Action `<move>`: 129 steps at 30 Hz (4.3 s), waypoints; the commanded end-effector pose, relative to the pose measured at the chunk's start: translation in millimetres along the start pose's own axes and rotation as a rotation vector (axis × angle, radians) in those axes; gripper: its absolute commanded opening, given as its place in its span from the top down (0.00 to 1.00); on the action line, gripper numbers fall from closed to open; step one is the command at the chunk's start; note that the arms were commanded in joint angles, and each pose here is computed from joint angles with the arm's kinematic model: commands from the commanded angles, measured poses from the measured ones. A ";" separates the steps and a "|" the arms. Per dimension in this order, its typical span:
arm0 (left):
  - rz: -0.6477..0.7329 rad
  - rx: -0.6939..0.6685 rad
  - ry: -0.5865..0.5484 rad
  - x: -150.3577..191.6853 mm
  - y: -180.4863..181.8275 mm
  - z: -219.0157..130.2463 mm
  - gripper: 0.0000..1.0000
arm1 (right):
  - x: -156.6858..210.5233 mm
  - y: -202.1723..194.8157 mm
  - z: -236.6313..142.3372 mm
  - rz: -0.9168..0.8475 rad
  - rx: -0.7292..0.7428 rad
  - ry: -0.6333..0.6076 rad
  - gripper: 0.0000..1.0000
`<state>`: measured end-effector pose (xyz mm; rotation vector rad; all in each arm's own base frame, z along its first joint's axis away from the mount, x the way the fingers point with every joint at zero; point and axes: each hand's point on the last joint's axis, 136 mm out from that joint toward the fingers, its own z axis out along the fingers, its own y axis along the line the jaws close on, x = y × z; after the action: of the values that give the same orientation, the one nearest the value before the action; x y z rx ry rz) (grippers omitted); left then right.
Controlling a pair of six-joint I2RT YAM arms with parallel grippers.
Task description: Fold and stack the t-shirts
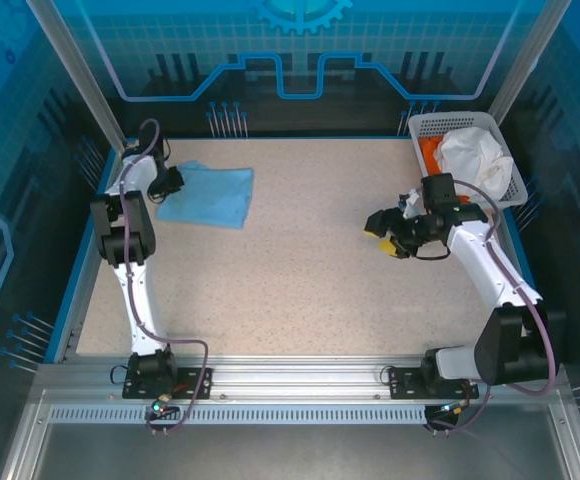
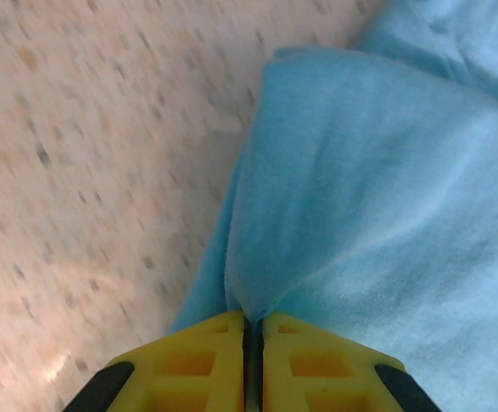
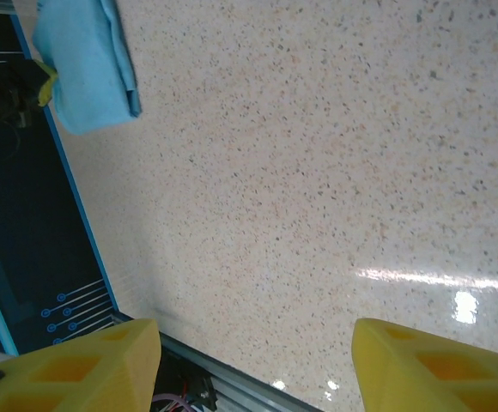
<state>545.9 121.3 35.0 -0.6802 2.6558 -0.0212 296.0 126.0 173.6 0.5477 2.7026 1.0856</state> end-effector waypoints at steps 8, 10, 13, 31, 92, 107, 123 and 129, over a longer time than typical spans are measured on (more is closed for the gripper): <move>-0.105 -0.078 -0.065 -55.8 36.4 -18.3 0.82 | 11.4 11.0 -12.9 0.012 0.061 0.025 0.38; -0.191 -0.095 -0.051 -55.1 55.3 -14.9 0.84 | 10.9 11.7 -11.4 0.015 0.064 0.028 0.38; -0.292 -0.084 -0.041 -52.7 72.9 -13.4 0.85 | 8.7 15.2 -8.4 0.010 0.064 0.033 0.38; 0.045 0.210 0.106 63.9 -94.6 -56.9 0.13 | -4.3 24.9 30.7 -0.042 0.040 0.085 0.38; 0.161 -0.211 0.163 33.2 -12.5 7.0 0.10 | 19.1 -0.2 12.7 -0.033 0.051 0.090 0.37; 0.243 -0.111 0.127 13.6 -26.2 9.3 0.05 | 13.8 11.6 3.8 -0.030 0.049 0.078 0.37; 0.023 0.060 -0.273 -13.8 -64.1 -195.1 0.01 | -67.1 36.6 -71.7 -0.282 0.400 -0.489 0.24; -0.210 0.214 -0.473 39.7 -45.0 -226.7 0.01 | -78.8 -0.1 -97.8 -0.233 0.518 -0.762 0.00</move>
<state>449.4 38.5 254.1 -0.6185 2.2239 -0.1105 333.9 66.5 240.2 0.4412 2.3873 0.2490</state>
